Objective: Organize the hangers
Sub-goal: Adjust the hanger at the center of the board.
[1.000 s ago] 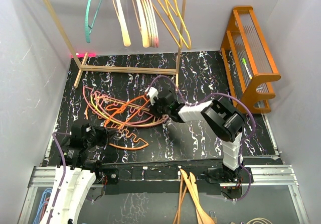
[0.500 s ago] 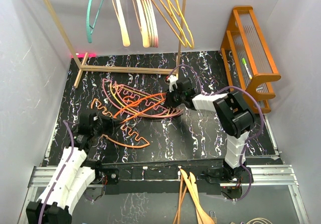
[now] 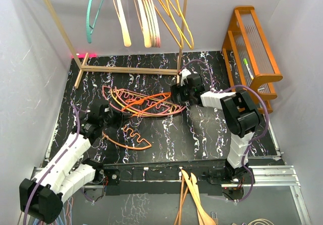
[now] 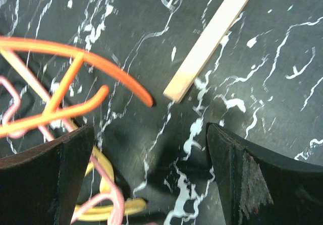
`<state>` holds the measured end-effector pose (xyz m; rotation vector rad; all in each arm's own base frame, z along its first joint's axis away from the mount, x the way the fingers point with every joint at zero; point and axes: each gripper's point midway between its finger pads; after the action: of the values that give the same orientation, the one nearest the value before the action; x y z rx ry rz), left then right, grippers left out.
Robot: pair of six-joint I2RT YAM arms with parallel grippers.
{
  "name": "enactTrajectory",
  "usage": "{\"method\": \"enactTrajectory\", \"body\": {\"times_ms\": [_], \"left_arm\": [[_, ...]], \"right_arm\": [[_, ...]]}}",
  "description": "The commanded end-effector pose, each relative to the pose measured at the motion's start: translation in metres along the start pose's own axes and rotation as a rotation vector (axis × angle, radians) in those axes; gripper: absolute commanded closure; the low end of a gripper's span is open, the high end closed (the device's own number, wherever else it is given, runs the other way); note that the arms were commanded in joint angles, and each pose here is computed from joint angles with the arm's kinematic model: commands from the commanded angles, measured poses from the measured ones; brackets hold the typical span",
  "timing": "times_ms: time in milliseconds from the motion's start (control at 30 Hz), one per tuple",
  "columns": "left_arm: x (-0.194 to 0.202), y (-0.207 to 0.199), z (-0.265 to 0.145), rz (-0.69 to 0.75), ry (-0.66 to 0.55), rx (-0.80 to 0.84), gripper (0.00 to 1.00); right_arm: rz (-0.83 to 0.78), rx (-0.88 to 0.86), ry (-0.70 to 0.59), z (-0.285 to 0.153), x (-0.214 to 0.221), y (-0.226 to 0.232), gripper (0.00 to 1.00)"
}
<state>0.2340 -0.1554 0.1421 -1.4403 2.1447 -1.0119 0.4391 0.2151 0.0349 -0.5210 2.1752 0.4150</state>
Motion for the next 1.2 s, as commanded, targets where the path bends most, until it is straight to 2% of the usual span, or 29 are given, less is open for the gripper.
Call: {"method": "enactTrajectory", "body": {"times_ms": [0, 100, 133, 200, 400, 567, 667, 833, 967, 1067, 1167], "left_arm": [[-0.007, -0.019, -0.008, 0.167, -0.054, -0.038, 1.00], [-0.021, -0.053, -0.015, 0.211, -0.140, -0.015, 1.00], [-0.023, -0.064, -0.016, 0.225, -0.157, -0.005, 1.00], [-0.024, -0.080, -0.016, 0.260, -0.165, 0.006, 1.00], [-0.020, -0.098, -0.009, 0.320, -0.132, -0.005, 1.00], [-0.009, -0.093, -0.006, 0.335, -0.061, -0.032, 1.00], [-0.011, -0.103, -0.017, 0.419, -0.071, -0.037, 1.00], [-0.021, -0.125, -0.033, 0.604, -0.106, -0.093, 1.00], [-0.027, -0.115, -0.034, 0.676, -0.093, -0.192, 1.00], [-0.029, -0.104, -0.037, 0.678, -0.104, -0.202, 1.00], [-0.017, -0.082, -0.034, 0.657, -0.024, -0.217, 1.00]], "right_arm": [[-0.238, -0.090, 0.023, -0.027, -0.008, 0.012, 0.02], [-0.443, -0.175, -0.031, -0.043, -0.017, 0.022, 0.01], [-0.518, -0.193, -0.097, -0.054, -0.031, 0.027, 0.01], [-0.675, -0.283, -0.148, -0.065, -0.036, 0.040, 0.01], [-0.842, -0.466, -0.224, -0.066, -0.065, 0.065, 0.02], [-0.854, -0.584, -0.278, -0.054, -0.091, 0.081, 0.01], [-0.882, -0.700, -0.317, -0.055, -0.092, 0.098, 0.02], [-0.874, -0.933, -0.262, -0.061, -0.066, 0.124, 0.02], [-0.835, -0.919, -0.195, -0.053, -0.063, 0.119, 0.02], [-0.784, -0.713, -0.180, -0.048, -0.079, 0.104, 0.01], [-0.832, -0.460, -0.258, -0.047, -0.098, 0.082, 0.02]]}}
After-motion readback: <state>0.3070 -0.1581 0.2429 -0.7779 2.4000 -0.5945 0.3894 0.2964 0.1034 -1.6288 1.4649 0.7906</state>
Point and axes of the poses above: each gripper's point midway between its finger pads, its own z axis out along the fingers, its own y axis along the line the jaws close on, x = y × z, and after that the axes turned 5 degrees about -z, right-handed
